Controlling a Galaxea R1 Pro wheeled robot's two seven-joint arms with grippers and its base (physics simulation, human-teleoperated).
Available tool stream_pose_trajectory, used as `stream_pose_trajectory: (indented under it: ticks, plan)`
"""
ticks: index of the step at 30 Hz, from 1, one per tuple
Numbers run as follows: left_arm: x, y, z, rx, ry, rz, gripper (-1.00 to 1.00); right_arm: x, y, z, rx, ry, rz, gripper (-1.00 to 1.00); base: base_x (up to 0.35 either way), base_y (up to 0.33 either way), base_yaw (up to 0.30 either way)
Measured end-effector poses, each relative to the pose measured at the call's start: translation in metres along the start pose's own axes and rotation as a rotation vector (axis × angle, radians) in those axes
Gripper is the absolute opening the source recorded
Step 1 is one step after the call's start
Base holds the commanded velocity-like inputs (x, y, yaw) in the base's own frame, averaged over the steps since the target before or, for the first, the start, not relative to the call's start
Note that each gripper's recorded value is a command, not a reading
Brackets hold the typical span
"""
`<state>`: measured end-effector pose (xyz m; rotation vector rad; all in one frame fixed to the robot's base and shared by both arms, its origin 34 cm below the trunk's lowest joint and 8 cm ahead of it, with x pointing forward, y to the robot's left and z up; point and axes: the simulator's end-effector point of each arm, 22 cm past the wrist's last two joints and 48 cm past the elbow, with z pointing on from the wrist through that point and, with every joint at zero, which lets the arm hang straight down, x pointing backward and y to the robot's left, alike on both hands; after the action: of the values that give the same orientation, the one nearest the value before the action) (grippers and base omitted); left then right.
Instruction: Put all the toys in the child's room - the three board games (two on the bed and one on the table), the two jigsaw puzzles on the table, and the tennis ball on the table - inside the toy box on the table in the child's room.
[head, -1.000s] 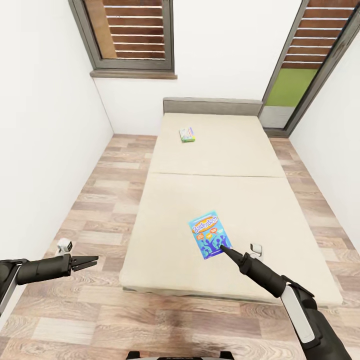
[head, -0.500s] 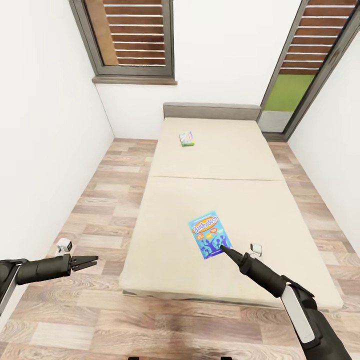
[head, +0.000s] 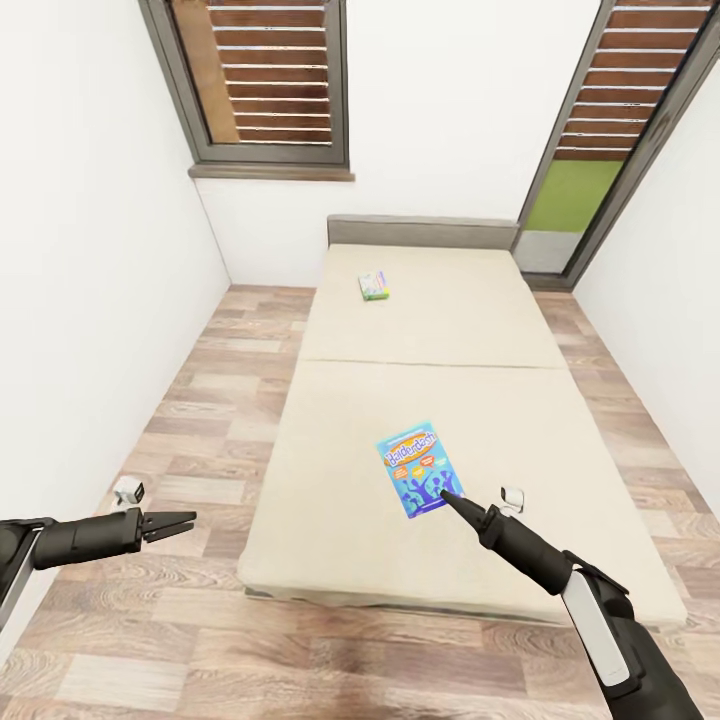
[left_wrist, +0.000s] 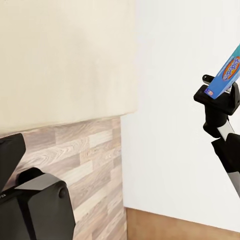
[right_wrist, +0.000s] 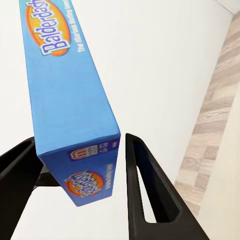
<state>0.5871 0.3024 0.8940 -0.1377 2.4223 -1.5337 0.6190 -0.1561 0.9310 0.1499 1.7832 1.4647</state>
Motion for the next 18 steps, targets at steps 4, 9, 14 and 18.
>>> stream_pose_trajectory:
  ticks: [4,9,14,18]
  plan:
    - [-0.001,-0.003,-0.001,0.002,-0.003,0.006,1.0,-0.002,0.003,0.0,-0.004,-0.003,-0.005,-1.0,0.0,0.0,0.0]
    - [-0.003,-0.006,-0.002,0.004,-0.006,0.013,1.0,-0.004,0.006,0.001,-0.008,-0.005,-0.012,-1.0,0.0,0.0,0.0]
    - [-0.004,-0.01,-0.004,0.005,-0.01,0.02,1.0,-0.007,0.01,0.001,-0.013,-0.008,-0.018,-1.0,0.0,0.0,0.0]
    - [-0.005,-0.013,-0.005,0.007,-0.013,0.026,1.0,-0.009,0.013,0.002,-0.017,-0.011,-0.023,-1.0,0.0,0.0,0.0]
